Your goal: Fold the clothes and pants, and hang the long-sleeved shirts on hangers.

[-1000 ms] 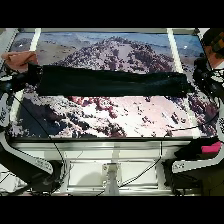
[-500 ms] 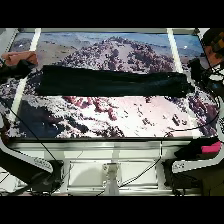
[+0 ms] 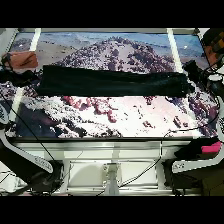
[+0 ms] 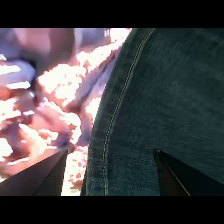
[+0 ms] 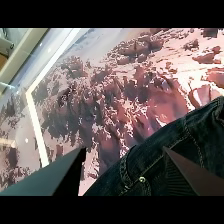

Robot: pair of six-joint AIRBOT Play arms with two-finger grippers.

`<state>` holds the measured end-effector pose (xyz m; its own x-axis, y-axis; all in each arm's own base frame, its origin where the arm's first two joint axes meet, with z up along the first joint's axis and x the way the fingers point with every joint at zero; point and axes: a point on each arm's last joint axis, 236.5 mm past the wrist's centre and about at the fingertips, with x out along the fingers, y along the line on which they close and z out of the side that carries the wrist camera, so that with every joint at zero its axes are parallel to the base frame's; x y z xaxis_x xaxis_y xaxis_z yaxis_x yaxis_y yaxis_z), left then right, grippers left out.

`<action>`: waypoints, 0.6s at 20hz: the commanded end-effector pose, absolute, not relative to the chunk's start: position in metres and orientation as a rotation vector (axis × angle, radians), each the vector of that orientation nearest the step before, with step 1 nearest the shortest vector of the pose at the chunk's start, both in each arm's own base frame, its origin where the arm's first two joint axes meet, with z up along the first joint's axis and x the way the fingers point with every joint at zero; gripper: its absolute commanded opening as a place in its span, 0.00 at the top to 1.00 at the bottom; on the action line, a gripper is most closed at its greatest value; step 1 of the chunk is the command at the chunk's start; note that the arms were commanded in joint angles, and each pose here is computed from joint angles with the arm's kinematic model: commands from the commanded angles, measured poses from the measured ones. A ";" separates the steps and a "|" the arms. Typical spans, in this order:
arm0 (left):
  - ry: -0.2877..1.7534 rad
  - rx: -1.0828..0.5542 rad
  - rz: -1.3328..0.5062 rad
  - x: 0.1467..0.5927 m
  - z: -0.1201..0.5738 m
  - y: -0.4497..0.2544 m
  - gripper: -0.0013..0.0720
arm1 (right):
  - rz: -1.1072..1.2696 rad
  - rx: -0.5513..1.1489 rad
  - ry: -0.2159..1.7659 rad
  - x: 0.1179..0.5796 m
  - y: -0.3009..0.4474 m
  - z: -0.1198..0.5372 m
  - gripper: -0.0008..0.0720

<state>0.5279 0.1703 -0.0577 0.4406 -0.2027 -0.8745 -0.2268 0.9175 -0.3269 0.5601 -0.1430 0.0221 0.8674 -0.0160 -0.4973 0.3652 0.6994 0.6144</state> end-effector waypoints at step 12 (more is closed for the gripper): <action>1.279 -0.857 -0.249 0.511 -0.117 0.092 0.14 | -0.161 0.747 0.559 0.554 -0.126 0.014 0.22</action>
